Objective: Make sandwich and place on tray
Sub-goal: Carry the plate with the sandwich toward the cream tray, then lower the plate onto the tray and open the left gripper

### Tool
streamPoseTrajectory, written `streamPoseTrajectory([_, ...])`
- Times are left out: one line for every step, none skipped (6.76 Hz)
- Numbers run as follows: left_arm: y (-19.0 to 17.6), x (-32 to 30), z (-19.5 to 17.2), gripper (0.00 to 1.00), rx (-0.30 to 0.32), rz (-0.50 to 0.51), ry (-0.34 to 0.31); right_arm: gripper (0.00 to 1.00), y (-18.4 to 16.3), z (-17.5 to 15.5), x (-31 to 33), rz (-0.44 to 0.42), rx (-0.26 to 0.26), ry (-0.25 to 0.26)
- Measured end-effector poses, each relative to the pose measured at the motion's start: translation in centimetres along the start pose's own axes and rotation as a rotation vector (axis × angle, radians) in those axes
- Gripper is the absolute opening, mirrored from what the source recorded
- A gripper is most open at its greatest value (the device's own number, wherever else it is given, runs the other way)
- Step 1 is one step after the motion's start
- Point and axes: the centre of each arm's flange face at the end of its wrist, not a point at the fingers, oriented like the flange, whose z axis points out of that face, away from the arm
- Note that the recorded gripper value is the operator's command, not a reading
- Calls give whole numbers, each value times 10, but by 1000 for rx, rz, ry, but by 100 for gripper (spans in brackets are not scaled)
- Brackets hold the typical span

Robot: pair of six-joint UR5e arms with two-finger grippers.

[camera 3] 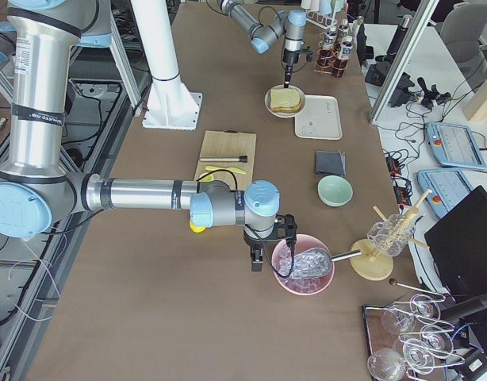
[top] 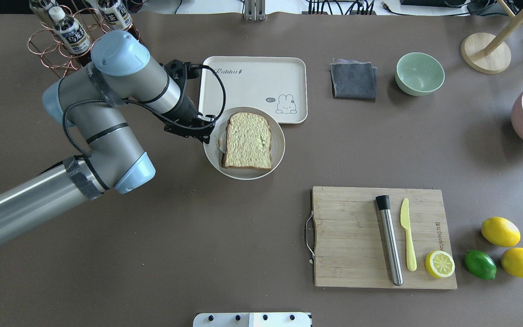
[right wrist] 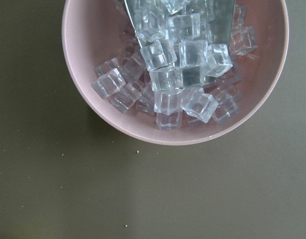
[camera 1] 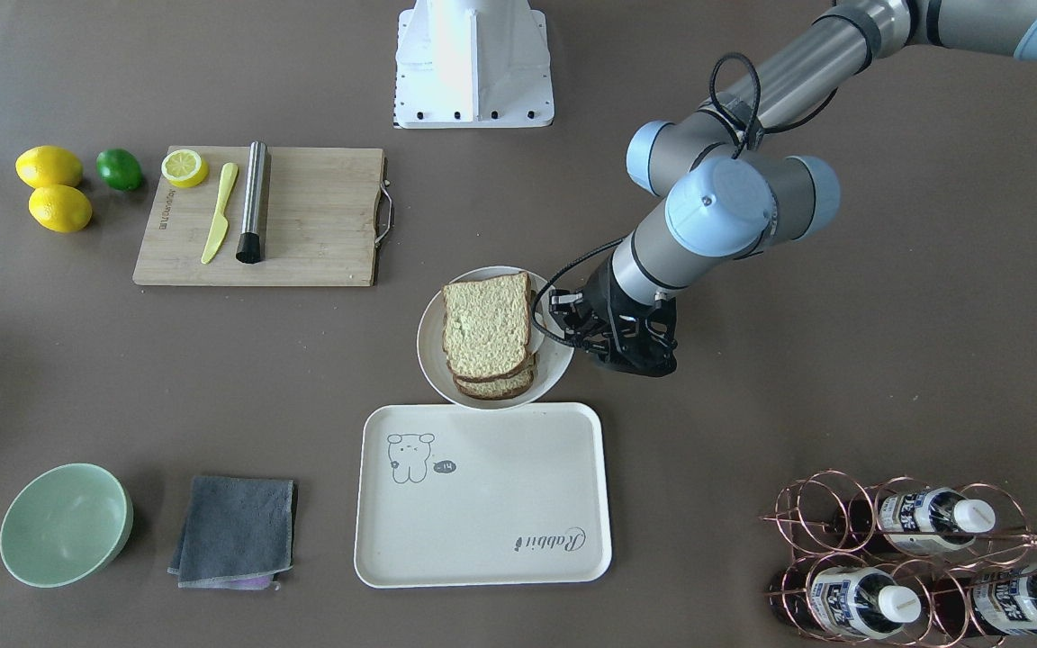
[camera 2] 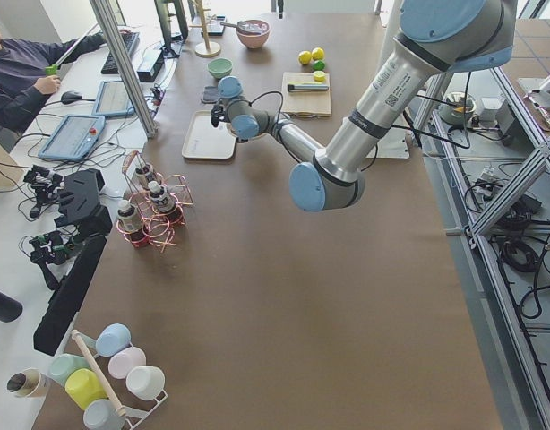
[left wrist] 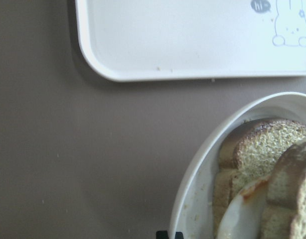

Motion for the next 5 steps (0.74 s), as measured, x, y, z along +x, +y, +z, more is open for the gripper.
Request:
streamPoseTrajectory([-45,-6,-8,0,-2,-5,-9,100,0,1,1,2,-2,0])
streamPoseTrajectory([-80,-8,-7,0,2,-11,-12,100,1,1,1,3,-3,0])
streamPoseTrajectory([-106,-10,-2,0,7,-18,-18,100,1,2,2,4,-3,0])
streamPoseTrajectory([-121,-12,4,0,13,-22,-26,100,1,2,2,4,-4,0])
streamPoseTrajectory([-129,-8,11,0,22,-19,-35,100,1,2,2,4,-4,0])
